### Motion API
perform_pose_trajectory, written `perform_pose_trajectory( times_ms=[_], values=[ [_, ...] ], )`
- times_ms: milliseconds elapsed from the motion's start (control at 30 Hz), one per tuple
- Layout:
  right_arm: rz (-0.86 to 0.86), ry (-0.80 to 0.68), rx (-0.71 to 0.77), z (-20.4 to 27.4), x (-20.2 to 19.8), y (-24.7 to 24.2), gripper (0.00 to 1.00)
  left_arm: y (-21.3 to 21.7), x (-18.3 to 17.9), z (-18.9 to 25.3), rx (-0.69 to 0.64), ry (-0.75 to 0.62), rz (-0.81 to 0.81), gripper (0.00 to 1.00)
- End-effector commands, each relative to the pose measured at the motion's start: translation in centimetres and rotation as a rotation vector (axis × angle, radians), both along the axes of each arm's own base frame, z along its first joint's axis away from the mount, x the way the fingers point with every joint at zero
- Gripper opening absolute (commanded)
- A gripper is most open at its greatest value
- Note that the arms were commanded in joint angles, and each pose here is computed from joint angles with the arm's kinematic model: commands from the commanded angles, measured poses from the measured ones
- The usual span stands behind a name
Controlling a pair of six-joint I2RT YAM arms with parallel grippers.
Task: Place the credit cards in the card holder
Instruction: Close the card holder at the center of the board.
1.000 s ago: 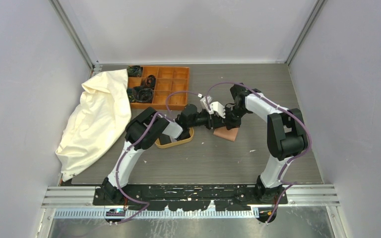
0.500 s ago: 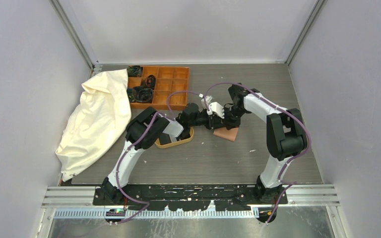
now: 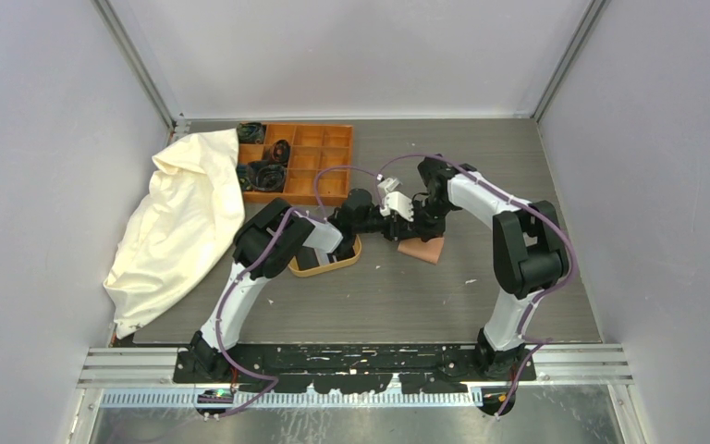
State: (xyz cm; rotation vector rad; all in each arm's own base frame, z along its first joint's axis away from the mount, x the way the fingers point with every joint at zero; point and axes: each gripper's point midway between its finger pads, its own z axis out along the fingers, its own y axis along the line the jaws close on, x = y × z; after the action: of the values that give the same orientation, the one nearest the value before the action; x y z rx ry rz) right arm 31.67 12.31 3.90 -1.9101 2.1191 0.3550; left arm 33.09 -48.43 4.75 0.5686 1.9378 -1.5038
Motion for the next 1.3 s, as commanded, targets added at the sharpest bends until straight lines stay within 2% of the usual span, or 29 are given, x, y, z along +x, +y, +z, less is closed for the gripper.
perform_pose_trajectory(
  times_ms=[0, 367, 667, 1267],
  values=[
    [0.016, -0.018, -0.030, -0.3, 1.1, 0.7, 0.01, 0.1, -0.8, -0.8, 0.053, -0.002, -0.040, 0.00],
    [0.023, 0.021, -0.075, -1.4, 0.8, 0.9, 0.01, 0.3, -1.4, -1.6, 0.062, 0.033, -0.050, 0.00],
    [-0.056, -0.008, -0.107, -2.2, 2.2, 1.0, 0.01, 0.7, -1.3, -1.8, 0.072, 0.040, -0.038, 0.00],
    [-0.086, 0.094, -0.171, -4.0, 1.3, 0.4, 0.01, 1.1, -1.3, -2.3, 0.073, 0.057, -0.029, 0.00]
  ],
)
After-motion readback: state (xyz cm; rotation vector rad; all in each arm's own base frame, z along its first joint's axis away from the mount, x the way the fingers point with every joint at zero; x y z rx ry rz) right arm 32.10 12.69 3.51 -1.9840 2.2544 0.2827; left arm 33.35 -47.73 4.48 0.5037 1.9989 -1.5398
